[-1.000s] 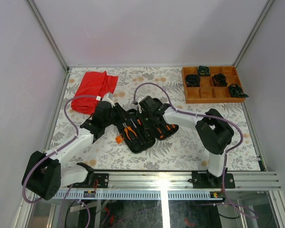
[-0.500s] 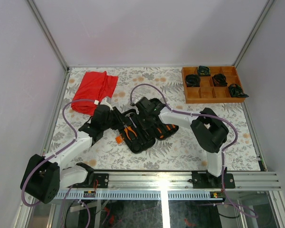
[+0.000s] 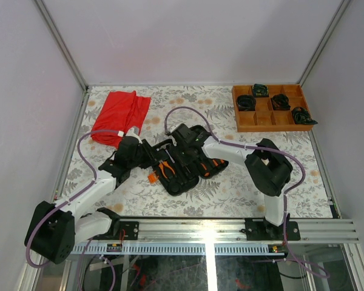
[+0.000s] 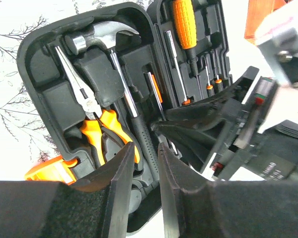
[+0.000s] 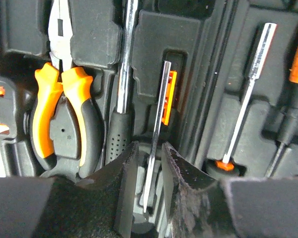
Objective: Sort the tools into containers
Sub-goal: Adjust the screwdriver in the storage box.
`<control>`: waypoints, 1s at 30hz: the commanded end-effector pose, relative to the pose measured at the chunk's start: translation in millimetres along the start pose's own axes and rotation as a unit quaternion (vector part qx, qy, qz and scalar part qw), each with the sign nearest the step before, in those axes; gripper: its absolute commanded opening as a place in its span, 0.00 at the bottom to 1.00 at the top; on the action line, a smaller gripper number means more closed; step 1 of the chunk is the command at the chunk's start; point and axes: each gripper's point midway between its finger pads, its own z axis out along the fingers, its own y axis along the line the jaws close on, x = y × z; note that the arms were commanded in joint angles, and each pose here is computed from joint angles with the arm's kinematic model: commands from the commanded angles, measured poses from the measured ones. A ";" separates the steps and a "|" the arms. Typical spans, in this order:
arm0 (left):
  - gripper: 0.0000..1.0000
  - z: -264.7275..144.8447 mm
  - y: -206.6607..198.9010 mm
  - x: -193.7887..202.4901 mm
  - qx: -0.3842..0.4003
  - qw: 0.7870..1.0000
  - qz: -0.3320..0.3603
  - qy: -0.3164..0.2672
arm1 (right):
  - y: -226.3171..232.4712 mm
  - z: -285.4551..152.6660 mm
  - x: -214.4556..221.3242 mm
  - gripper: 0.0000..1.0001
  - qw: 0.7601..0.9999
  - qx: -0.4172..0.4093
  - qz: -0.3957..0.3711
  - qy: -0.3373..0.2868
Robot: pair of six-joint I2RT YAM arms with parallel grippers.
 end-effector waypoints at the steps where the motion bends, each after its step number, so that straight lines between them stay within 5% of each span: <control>1: 0.25 -1.5 0.8 -5.7 -0.001 1.000 0.011 -0.011 | -2.1 -40.8 -33.7 0.34 0.998 0.017 -0.007 -0.052; 13: 0.25 -1.2 1.6 -3.1 0.001 1.000 0.008 -0.007 | 3.6 -37.5 -38.0 0.25 0.998 0.004 -0.004 -0.056; 30: 0.25 -1.0 2.8 -2.3 0.001 1.000 0.008 -0.006 | -1.6 -13.9 -23.3 0.25 1.000 0.015 -0.009 -0.019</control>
